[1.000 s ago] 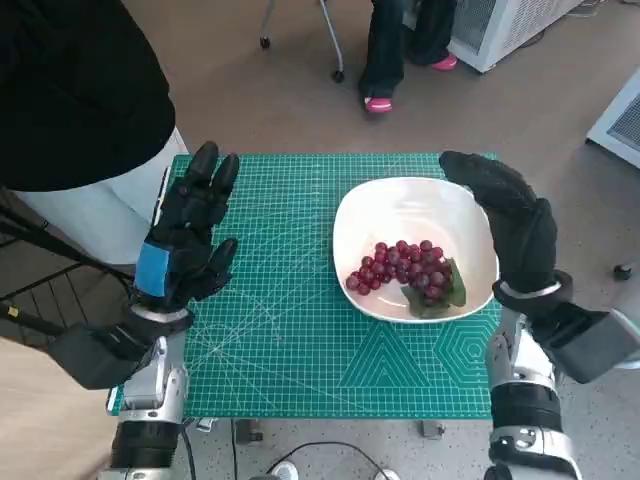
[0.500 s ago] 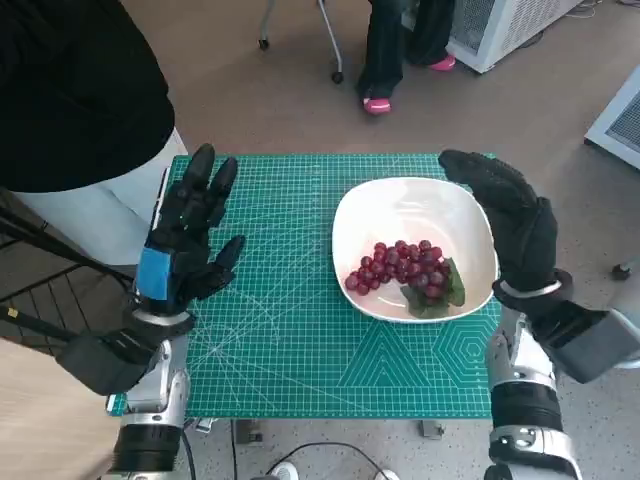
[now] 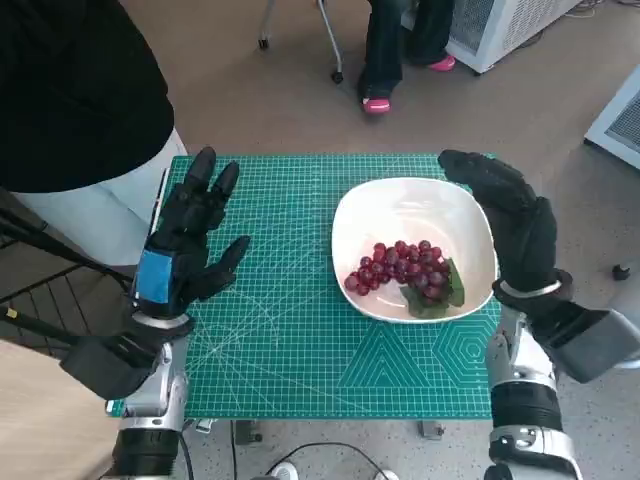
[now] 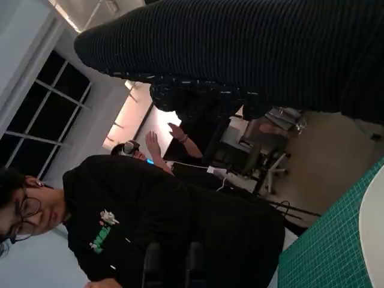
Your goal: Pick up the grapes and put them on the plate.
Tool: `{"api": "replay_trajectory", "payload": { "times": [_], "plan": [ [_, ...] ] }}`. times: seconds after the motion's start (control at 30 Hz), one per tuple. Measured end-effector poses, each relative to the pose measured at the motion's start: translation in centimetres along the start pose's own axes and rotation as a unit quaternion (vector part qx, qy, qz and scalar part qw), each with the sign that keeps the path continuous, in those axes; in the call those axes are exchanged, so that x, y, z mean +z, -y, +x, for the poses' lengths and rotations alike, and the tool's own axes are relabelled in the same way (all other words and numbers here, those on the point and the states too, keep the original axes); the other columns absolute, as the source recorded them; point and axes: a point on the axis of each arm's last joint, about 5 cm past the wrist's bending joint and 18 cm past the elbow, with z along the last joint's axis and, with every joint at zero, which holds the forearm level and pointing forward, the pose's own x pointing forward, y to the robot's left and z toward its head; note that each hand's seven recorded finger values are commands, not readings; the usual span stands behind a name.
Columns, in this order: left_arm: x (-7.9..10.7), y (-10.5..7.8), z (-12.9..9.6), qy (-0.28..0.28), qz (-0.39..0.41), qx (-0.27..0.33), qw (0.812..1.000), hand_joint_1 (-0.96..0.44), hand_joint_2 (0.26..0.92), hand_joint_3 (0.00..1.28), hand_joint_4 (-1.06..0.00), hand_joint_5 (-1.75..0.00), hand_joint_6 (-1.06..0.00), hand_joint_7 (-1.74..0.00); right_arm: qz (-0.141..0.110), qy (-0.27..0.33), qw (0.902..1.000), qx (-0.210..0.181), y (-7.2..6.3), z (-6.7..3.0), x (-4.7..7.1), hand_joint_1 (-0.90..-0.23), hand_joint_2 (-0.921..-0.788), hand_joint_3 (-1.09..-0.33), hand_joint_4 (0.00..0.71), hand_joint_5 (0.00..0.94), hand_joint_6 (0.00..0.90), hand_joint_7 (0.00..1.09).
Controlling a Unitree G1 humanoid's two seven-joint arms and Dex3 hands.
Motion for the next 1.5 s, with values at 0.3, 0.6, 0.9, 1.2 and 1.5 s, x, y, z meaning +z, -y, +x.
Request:
{"api": "replay_trajectory", "payload": {
  "times": [0.3,0.6,0.9,1.2,1.5],
  "plan": [
    [-0.06,0.03,-0.18,-0.003,0.001,0.001,1.000,-0.09,0.921,0.38,-0.34,-0.02,-0.29,-0.06,0.000,0.000,1.0000,0.001,-0.01,0.01,0.00,-0.495,-0.921,-0.519,0.350,0.000,0.337,0.00],
    [-0.06,0.06,-0.37,-0.004,0.001,0.000,1.000,-0.10,0.921,0.38,-0.34,-0.02,-0.29,-0.06,-0.001,-0.001,1.0000,0.003,0.00,0.02,0.01,-0.494,-0.921,-0.520,0.349,0.000,0.336,0.00],
    [-0.09,0.16,-0.74,-0.008,0.000,-0.001,1.000,-0.10,0.921,0.38,-0.35,-0.02,-0.31,-0.07,-0.002,-0.001,1.0000,0.004,0.02,0.01,0.02,-0.486,-0.921,-0.522,0.348,0.000,0.336,0.00],
    [0.01,0.18,-0.83,-0.006,-0.001,-0.004,1.000,-0.11,0.921,0.38,-0.36,-0.02,-0.32,-0.07,0.000,-0.004,1.0000,0.006,0.01,-0.06,-0.06,-0.482,-0.921,-0.521,0.349,0.001,0.336,0.00],
    [0.06,0.16,-0.86,-0.004,-0.002,-0.005,1.000,-0.12,0.921,0.38,-0.36,-0.01,-0.32,-0.07,0.001,-0.007,1.0000,0.005,0.00,-0.12,-0.13,-0.476,-0.921,-0.521,0.349,0.001,0.336,0.00]
  ]
}}
